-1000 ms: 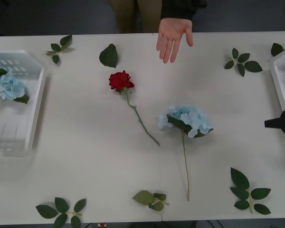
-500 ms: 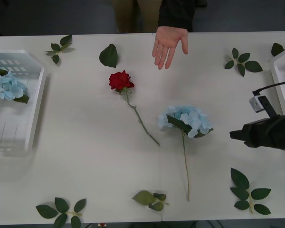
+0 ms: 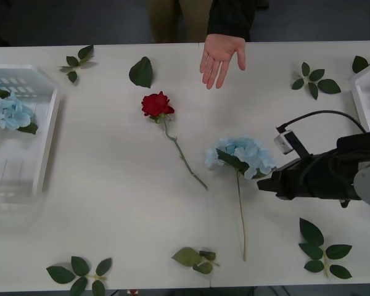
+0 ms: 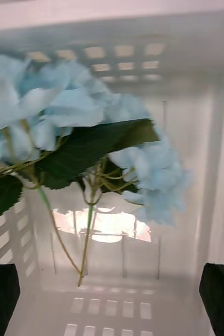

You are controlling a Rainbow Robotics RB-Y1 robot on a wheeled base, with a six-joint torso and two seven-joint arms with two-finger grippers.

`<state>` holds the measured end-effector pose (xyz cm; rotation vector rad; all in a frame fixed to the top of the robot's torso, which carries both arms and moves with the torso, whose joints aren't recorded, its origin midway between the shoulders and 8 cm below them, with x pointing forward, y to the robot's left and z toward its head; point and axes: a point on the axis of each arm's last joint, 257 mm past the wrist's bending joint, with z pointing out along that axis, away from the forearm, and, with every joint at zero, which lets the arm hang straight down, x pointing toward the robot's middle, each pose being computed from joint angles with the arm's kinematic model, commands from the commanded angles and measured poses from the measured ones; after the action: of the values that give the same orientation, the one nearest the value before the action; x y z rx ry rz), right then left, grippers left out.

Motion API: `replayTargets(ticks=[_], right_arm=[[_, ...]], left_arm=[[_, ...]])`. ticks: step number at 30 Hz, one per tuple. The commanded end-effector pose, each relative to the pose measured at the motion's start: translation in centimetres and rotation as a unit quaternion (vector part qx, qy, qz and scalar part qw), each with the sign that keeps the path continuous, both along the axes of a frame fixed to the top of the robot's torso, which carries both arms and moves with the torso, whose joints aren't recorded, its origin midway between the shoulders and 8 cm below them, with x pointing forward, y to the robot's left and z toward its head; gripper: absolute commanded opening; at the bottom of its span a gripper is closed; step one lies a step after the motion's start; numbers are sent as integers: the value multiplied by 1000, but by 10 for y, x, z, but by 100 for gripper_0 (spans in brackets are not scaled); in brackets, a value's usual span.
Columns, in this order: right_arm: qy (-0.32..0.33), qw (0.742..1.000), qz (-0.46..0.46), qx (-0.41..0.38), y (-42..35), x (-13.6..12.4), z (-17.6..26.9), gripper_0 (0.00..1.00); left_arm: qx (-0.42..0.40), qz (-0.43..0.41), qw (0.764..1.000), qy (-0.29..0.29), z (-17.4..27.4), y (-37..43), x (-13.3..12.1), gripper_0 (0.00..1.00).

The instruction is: Place the red flowers into the right box and the blue flowers into the left box. If a person shows an open palm, hand one flower to the person first, then continue sorting.

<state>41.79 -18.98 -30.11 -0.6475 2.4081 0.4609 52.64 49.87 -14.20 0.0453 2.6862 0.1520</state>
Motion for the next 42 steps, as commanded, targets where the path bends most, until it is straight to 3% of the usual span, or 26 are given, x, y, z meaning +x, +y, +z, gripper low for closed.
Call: replayTargets(ticks=[1, 11, 23, 25, 32, 36, 42], right_arm=[[15, 998, -33, 52, 49, -4, -3, 76], [37, 994, -90, 54, 65, -12, -30, 76], [7, 992, -123, 30, 80, 5, -30, 72], [5, 992, -124, 27, 82, 7, -29, 68], [0, 992, -126, 19, 86, 15, -36, 19], [-9, 992, -127, 12, 88, 23, -42, 2], [-18, 991, -129, 7, 86, 29, -45, 0]], left_arm=[[-11, -76, 997, -12, 6, -38, 7, 100], [21, -176, 984, -23, 13, -58, 13, 100], [28, -176, 984, -20, 12, -53, 13, 100], [28, -176, 984, -22, 12, -53, 13, 100], [28, -175, 984, -26, 13, -53, 15, 100], [28, -175, 984, -27, 14, -54, 16, 100], [27, -175, 984, -25, 13, -54, 15, 100]])
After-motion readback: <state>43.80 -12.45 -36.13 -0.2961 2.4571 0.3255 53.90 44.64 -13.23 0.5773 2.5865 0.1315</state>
